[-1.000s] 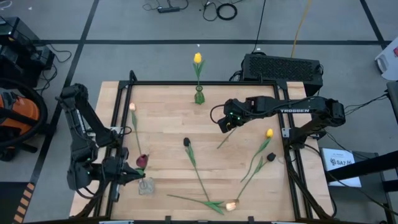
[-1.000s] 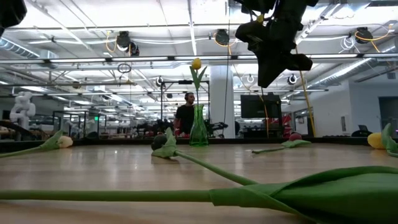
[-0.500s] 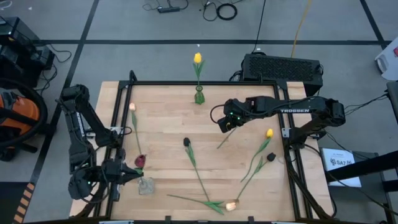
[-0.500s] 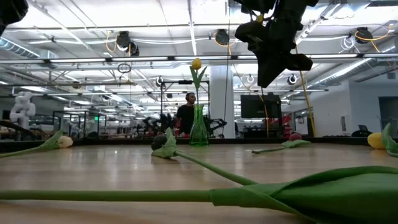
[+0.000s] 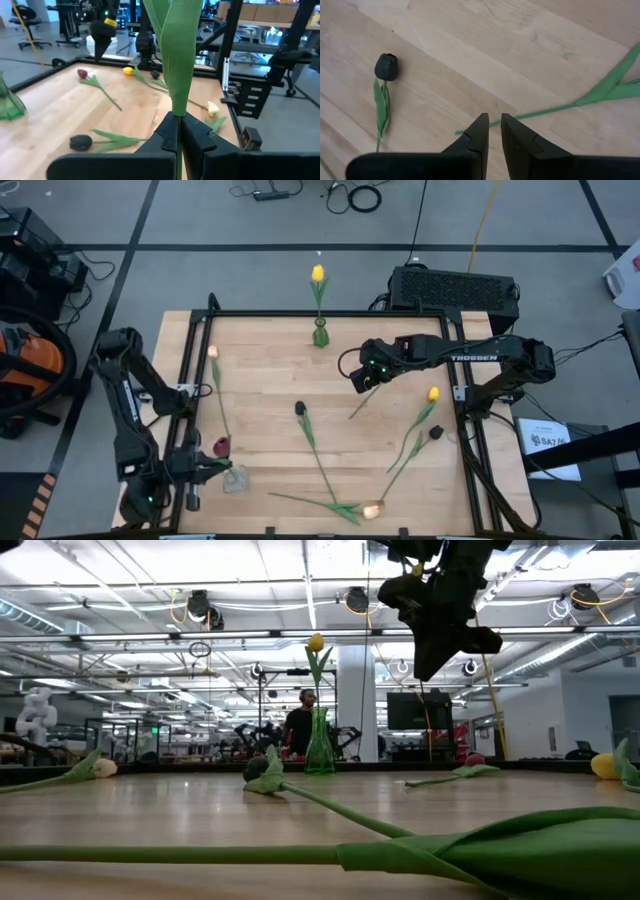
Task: Sort flowers into vase by color
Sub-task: Put the left dark red flower into the transparent vase
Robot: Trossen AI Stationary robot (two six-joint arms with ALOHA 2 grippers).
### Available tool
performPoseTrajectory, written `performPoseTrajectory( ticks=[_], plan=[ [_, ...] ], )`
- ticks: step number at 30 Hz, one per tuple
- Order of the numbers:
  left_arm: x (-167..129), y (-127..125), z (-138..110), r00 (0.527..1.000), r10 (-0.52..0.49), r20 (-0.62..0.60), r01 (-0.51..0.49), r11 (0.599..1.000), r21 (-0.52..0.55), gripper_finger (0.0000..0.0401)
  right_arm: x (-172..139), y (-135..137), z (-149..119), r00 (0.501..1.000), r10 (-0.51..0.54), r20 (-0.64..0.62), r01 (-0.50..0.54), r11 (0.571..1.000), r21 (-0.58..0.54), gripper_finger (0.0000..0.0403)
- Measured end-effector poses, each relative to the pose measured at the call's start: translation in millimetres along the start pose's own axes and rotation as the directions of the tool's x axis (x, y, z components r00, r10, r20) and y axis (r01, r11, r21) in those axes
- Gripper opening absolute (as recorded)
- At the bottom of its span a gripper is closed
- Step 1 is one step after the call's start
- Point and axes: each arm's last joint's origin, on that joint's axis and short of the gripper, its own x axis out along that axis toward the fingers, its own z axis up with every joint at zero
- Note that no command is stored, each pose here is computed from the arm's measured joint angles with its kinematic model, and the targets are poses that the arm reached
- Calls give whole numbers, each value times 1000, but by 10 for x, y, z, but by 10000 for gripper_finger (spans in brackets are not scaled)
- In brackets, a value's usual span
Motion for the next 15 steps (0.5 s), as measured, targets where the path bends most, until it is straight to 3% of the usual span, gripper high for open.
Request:
performPoseTrajectory(
  ticks=[7,15],
  plan=[
    [53,-39,-92,1000,20,-2,-20,998,-66,12,0,1,1,1000,1,1,-1,1000,-8,43],
    [122,-40,-82,999,17,-37,-21,996,-92,46,0,2,2,1000,2,2,-2,1000,-11,43]
  ],
)
